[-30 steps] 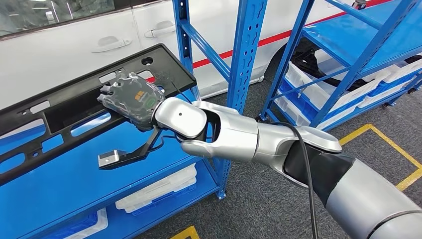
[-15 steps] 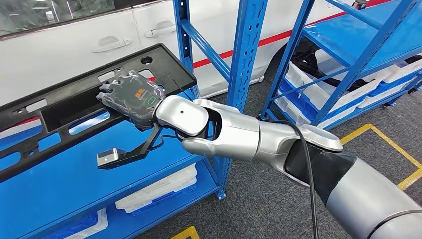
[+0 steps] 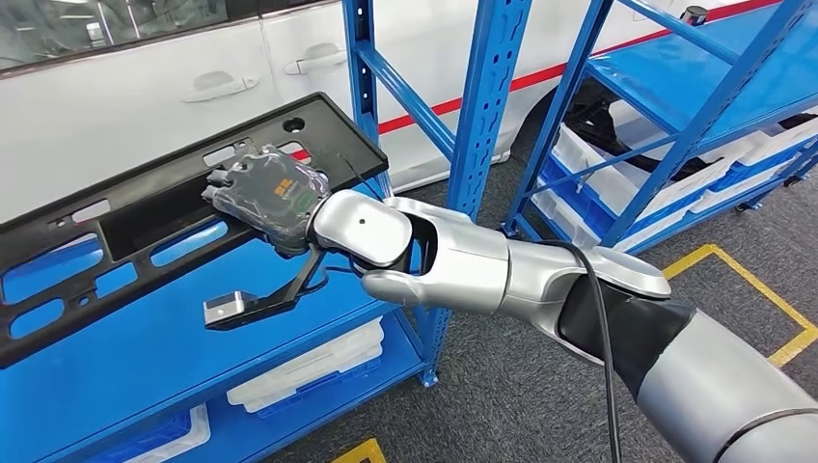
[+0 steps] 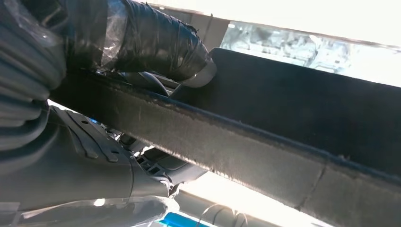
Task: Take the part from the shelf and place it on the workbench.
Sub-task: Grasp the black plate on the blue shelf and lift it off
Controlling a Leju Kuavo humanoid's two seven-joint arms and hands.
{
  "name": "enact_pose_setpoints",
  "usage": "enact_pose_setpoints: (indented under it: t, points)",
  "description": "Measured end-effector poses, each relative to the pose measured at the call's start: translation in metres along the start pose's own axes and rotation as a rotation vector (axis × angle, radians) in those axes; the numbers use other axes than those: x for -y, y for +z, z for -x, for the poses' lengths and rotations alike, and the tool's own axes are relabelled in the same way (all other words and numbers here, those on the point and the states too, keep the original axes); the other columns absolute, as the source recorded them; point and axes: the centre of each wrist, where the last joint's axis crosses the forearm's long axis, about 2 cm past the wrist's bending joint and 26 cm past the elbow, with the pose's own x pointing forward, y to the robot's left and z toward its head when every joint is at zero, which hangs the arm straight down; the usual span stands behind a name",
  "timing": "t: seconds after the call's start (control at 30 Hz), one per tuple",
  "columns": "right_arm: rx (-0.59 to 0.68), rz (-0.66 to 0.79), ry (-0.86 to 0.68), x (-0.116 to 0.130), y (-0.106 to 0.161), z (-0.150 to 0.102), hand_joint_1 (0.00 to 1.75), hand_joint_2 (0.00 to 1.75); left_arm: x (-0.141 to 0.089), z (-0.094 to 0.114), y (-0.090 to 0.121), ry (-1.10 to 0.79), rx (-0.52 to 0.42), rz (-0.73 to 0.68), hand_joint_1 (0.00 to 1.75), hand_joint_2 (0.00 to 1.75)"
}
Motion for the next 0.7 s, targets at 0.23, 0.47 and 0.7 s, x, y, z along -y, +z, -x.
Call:
enact_pose_setpoints:
  t: [0.23,0.47,0.7]
  points:
    - [-0.007,-0.001,-0.001,-0.007,0.004,0.001,1.75,1.75,0.0,0.0,0.0,-0.009,-0.004,-0.005,0.0,1.75]
    - [-0.008,-0.005,-0.004,-0.01,0.005,0.0,1.75,1.75,0.001,0.0,0.0,-0.017,-0.01,-0.002,0.0,1.75]
    - [-0.011,-0.005,-0.002,-0.01,0.005,0.0,1.75,1.75,0.001,-0.003,-0.001,-0.021,-0.007,-0.004,0.0,1.75]
